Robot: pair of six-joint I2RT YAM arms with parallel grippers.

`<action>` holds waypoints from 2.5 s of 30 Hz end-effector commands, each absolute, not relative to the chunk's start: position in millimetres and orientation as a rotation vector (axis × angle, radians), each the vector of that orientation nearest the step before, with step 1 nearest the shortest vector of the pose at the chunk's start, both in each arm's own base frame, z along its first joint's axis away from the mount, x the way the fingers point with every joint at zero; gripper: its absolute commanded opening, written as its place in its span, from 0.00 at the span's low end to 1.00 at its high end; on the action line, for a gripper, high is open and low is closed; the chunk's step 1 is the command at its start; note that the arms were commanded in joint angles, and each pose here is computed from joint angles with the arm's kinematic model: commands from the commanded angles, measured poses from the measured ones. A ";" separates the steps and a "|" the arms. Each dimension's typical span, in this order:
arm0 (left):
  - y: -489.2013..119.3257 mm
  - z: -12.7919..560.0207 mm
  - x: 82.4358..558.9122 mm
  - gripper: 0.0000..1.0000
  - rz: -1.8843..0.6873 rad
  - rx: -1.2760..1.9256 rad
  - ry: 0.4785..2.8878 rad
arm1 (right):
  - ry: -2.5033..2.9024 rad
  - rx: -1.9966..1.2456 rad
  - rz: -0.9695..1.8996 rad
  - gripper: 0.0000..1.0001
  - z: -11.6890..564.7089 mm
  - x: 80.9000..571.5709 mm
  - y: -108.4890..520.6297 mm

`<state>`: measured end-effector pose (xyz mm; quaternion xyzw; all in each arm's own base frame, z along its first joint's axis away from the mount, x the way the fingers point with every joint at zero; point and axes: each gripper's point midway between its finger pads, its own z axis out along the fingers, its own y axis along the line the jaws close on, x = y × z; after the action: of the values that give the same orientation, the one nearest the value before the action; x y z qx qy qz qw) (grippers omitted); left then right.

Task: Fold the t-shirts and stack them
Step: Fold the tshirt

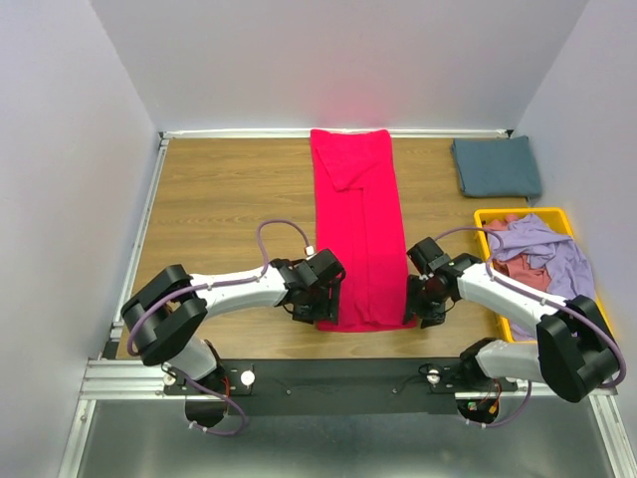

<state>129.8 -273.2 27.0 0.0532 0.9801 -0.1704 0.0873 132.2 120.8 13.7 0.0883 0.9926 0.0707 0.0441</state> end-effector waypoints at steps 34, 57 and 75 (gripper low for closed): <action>-264.4 28.8 142.8 0.53 -0.316 0.025 2.909 | 3.059 0.268 0.183 0.01 4.4 125.4 122.7; -251.9 0.4 116.7 0.16 -0.169 0.011 2.969 | 3.036 0.252 0.198 0.01 7.5 121.2 125.1; -228.3 51.8 67.7 0.00 -0.322 0.246 3.035 | 3.032 0.197 0.169 0.01 61.4 126.5 125.5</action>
<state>45.9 -236.2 40.1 0.0870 0.9903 -0.1037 0.0297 108.5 138.1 56.0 0.0669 0.9911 0.1127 0.0226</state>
